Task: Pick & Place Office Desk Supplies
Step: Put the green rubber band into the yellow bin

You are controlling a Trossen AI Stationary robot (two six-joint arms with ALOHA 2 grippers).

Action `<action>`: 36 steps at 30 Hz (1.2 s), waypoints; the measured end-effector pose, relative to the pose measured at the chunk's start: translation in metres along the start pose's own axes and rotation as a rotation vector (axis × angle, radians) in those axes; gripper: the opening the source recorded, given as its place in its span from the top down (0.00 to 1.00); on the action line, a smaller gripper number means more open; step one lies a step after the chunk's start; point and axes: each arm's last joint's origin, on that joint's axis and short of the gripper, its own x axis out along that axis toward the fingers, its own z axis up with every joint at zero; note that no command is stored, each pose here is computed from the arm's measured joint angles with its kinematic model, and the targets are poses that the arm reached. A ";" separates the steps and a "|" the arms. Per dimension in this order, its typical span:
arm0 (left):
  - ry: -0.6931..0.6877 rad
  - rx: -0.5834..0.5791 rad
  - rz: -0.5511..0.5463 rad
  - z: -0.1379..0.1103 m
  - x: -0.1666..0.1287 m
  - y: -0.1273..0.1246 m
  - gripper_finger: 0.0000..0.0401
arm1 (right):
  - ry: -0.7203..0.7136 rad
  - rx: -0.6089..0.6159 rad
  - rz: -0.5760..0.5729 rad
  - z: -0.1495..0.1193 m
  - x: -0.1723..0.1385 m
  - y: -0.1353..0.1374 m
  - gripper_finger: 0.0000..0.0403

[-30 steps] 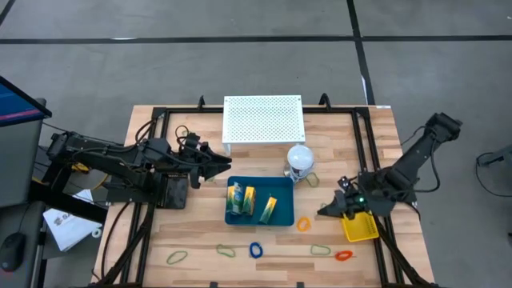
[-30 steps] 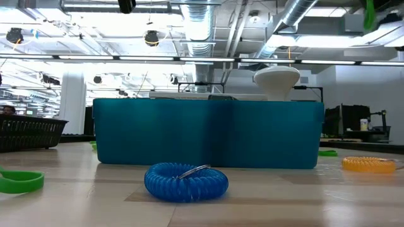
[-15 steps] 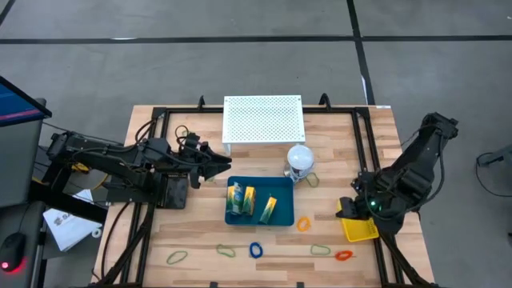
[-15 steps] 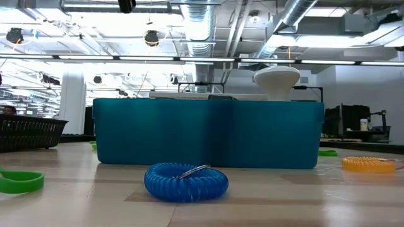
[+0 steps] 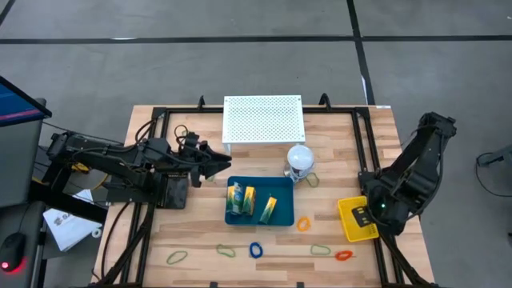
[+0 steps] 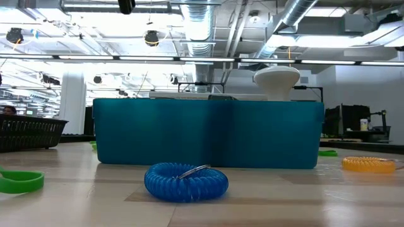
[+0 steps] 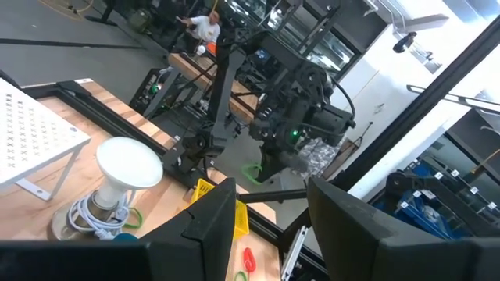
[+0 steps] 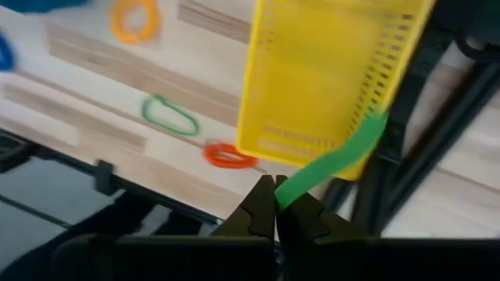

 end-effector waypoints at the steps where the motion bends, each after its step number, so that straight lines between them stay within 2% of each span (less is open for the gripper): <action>1: -0.004 0.000 0.005 0.000 0.000 0.000 0.61 | 0.006 -0.001 -0.012 0.000 0.001 -0.001 1.00; 12: -0.024 -0.003 0.019 0.001 0.000 0.000 0.61 | -0.002 0.017 -0.085 0.004 0.035 -0.007 1.00; 23: -0.030 -0.005 0.026 0.001 0.000 0.000 0.61 | -0.005 0.095 -0.061 0.018 0.076 -0.007 1.00; 36: -0.032 -0.003 0.029 0.001 0.000 0.000 0.61 | -0.035 0.156 -0.086 0.031 0.095 -0.011 1.00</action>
